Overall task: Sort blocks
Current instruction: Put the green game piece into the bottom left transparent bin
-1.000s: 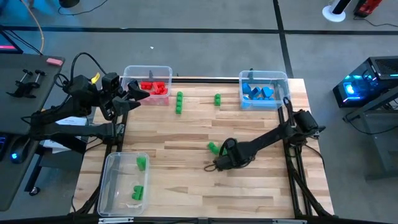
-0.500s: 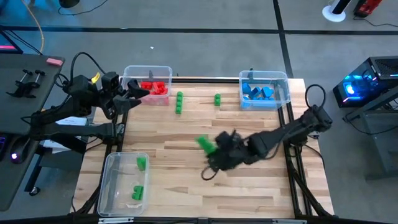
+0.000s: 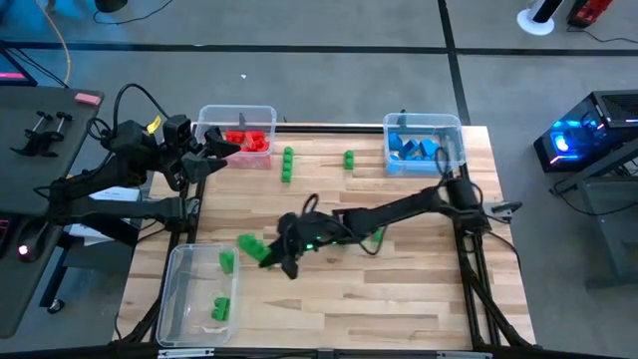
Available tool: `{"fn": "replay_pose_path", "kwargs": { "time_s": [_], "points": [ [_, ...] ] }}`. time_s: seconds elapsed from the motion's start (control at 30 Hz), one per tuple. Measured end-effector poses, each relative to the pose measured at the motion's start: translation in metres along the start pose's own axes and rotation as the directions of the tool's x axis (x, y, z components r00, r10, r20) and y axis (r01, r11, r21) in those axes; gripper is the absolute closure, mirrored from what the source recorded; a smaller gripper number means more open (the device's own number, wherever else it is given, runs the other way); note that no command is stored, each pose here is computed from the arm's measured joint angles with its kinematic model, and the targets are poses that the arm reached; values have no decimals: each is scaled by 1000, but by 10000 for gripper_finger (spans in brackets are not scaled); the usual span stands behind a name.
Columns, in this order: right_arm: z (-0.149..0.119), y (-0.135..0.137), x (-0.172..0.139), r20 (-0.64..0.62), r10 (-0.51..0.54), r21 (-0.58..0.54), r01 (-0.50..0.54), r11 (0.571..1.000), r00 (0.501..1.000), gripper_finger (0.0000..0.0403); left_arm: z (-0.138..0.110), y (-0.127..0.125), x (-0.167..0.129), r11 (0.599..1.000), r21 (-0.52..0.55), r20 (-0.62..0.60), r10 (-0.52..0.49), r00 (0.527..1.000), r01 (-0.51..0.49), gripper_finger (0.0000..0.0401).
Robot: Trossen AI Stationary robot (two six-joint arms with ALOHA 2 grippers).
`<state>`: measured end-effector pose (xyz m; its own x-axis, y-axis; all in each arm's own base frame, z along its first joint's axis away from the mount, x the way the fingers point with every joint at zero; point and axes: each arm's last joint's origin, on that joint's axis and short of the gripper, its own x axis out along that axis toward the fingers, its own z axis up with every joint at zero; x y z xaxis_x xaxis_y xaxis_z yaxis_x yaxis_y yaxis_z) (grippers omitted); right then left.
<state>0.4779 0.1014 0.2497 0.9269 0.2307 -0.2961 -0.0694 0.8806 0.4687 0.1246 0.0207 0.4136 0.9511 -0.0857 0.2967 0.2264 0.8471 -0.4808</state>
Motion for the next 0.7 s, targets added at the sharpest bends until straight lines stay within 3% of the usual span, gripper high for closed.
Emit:
{"fn": "replay_pose_path", "kwargs": {
  "time_s": [0.2,0.33,0.7],
  "points": [
    [41,13,38,97,126,-177,-107,978,987,403,0,0,0,1000,-19,0,0,1000,0,128],
    [49,7,66,89,151,-218,-129,967,985,403,0,0,0,1000,-24,0,1,1000,-1,128],
    [19,-23,97,109,135,-68,-128,989,985,401,-1,2,2,1000,-30,-11,10,1000,-11,128]
  ]
}}
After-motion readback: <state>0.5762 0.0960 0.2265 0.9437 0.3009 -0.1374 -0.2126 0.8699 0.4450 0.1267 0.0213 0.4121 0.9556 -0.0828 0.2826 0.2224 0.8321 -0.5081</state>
